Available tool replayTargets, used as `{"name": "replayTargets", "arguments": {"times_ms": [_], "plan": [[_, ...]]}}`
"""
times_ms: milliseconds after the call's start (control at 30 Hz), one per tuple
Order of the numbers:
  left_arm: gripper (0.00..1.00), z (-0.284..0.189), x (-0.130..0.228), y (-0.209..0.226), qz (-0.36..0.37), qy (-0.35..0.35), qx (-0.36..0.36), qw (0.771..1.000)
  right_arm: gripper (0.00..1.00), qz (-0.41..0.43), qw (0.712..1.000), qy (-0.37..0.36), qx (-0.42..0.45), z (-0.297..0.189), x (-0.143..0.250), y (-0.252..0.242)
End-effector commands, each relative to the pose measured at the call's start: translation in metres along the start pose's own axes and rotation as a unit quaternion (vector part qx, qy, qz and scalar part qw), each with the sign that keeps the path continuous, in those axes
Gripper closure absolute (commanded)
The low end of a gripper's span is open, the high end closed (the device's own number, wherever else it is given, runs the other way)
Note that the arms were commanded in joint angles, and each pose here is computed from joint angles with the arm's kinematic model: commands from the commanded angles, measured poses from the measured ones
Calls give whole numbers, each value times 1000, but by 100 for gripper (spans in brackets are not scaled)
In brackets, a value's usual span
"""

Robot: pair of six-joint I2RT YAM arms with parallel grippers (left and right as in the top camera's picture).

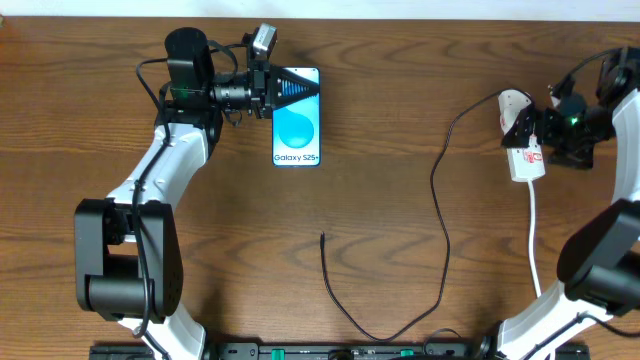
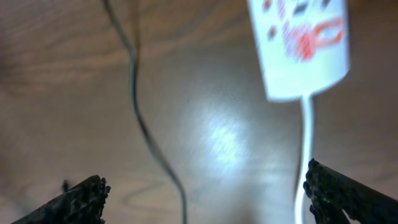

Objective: Plug charger to phone and switch on socket

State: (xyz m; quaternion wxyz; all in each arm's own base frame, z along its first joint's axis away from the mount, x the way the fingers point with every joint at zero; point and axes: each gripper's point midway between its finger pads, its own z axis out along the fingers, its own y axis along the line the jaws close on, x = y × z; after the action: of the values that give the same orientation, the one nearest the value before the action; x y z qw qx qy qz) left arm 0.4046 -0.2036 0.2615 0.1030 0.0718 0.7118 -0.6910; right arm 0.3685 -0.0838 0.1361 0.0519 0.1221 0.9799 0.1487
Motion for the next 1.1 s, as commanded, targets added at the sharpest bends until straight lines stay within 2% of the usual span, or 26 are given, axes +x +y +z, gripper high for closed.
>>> {"name": "replayTargets", "arguments": {"times_ms": [0,267,467,800,1067], "plan": [[93,-1,4,-14,22,12,8,1000,1,-21,999,-26,15,-1,-23,-12],[92,-1,4,-14,21,13,8,1000,1,-32,994,-101,34,12,-73,-34],[93,-1,4,-14,21,13,8,1000,1,-25,990,-135,39,8,-90,-45],[93,-1,4,-14,21,13,8,1000,1,-31,987,-153,29,14,-102,-46],[92,-1,4,-14,21,13,8,1000,1,-53,990,-127,-22,48,-103,-40]]}}
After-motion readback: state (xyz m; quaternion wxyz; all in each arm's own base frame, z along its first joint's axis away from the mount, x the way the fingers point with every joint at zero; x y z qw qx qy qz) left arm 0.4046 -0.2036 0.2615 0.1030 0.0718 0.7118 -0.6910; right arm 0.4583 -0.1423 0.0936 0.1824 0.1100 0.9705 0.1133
